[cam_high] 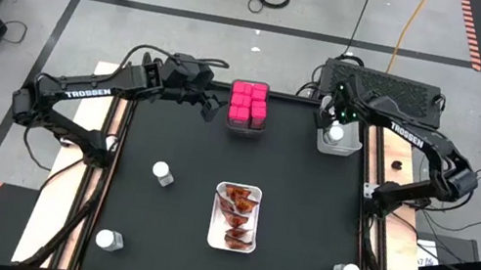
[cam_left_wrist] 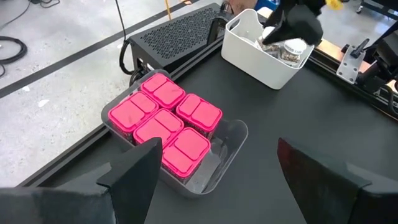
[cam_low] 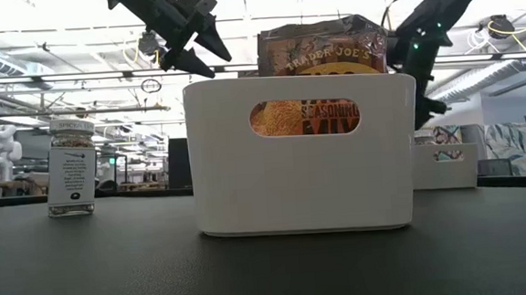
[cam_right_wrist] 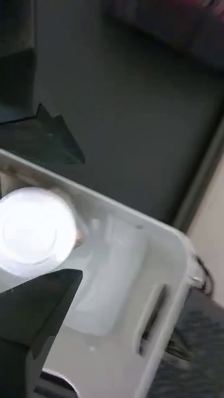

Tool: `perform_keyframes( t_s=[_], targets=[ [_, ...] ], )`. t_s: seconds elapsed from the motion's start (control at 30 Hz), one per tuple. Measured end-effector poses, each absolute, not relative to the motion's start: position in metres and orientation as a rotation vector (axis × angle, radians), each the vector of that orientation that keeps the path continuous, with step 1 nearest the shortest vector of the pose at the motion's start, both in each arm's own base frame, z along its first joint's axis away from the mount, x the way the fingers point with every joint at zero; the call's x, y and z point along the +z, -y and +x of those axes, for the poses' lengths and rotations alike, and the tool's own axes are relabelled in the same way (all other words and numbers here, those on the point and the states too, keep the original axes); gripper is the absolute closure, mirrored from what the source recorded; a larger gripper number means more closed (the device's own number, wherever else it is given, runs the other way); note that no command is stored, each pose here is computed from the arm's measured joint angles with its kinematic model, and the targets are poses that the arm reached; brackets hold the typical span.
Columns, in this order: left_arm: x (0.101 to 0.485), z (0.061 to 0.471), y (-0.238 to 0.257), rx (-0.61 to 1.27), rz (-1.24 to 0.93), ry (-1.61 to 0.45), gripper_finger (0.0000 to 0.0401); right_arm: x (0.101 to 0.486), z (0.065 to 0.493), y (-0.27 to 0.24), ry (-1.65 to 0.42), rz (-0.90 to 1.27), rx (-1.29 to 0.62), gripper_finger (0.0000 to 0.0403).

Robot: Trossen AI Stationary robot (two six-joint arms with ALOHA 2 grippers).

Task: Sort spices by type
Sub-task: Put the white seasoning bottle into the gray bin

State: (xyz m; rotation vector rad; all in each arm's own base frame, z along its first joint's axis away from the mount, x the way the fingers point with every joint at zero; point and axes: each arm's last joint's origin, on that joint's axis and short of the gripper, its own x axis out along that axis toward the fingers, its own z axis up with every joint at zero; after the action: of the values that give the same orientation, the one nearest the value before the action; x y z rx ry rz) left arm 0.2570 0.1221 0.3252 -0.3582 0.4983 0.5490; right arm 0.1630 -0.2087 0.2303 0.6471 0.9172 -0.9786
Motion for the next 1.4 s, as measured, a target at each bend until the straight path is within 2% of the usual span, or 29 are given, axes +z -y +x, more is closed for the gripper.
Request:
perform_keyframes(
  t_s=[0.33,0.53,0.73,1.07,1.4],
  targets=[
    [0.324,0.256,-0.120,0.499,-0.403,-0.522,0.0080,0.299,0.176,0.219,-0.798,0.511,-0.939,0.0121],
    [0.326,0.250,-0.107,0.410,-0.516,-0.678,0.0080,0.328,0.193,0.196,-0.763,0.412,-0.729,0.0121],
    [0.322,0.249,-0.076,0.312,-0.617,-0.837,0.0080,0.341,0.208,0.162,-0.716,0.381,-0.532,0.0121],
    [0.322,0.237,-0.022,0.306,-0.760,-1.119,0.0080,0.353,0.235,0.101,-0.666,0.253,-0.068,0.0121],
    [0.321,0.227,0.042,0.243,-1.083,-1.372,0.0080,0.350,0.242,0.074,-0.716,0.150,0.074,0.0122]
  ],
)
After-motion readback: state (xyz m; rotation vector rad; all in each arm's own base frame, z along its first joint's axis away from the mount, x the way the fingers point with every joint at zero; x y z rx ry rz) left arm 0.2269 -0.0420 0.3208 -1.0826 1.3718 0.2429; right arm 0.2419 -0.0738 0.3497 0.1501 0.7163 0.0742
